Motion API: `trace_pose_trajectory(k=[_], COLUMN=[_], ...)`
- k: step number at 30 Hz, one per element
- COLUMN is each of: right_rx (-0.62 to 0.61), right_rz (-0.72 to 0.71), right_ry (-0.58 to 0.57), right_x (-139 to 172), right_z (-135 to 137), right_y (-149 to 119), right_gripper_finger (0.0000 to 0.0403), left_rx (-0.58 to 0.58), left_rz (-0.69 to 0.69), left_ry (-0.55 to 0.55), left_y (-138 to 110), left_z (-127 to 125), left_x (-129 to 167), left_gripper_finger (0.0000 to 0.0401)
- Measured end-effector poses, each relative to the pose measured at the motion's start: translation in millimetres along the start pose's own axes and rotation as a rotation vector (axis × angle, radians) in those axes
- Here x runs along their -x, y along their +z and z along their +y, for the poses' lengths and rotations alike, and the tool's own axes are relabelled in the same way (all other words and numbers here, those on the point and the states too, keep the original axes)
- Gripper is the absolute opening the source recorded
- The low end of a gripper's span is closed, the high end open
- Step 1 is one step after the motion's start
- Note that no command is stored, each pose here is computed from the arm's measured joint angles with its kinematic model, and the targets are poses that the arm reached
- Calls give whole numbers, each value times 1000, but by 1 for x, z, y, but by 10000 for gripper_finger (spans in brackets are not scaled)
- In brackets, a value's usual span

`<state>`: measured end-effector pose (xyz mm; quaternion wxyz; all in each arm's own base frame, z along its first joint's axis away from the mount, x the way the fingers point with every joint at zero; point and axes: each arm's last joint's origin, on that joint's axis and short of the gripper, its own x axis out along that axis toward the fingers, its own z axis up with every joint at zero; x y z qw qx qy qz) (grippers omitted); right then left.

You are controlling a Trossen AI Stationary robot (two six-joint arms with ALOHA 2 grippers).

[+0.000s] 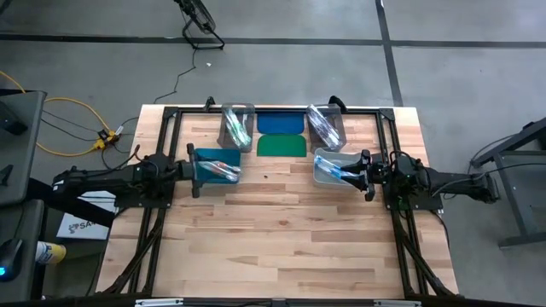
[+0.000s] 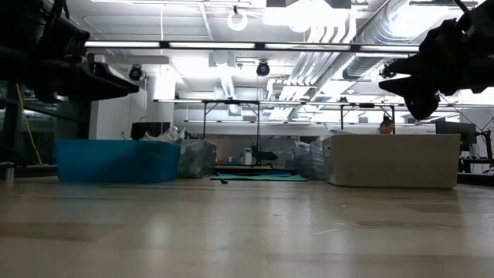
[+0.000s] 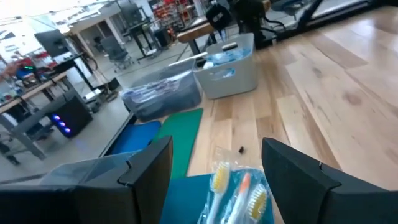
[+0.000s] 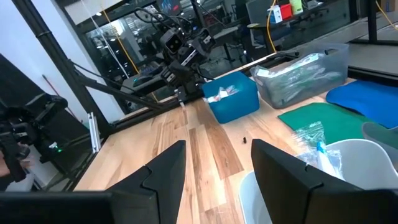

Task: Pick & Place Toothbrushes
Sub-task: Return to Home Position

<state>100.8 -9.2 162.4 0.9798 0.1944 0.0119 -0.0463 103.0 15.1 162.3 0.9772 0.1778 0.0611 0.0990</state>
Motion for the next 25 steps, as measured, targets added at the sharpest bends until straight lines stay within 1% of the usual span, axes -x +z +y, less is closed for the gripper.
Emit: trace_pose_trajectory(k=[8, 25], right_rx=[1, 1], right_rz=[-1, -3], right_ry=[-2, -4], right_x=[0, 0], right_z=[0, 0], right_y=[0, 0], right_gripper_finger=[176, 176], left_rx=[-62, -62], left_rz=[1, 4], left_ry=[-12, -14], left_y=[1, 1], left_z=[0, 0], left_x=[0, 0], left_gripper_finger=[236, 236])
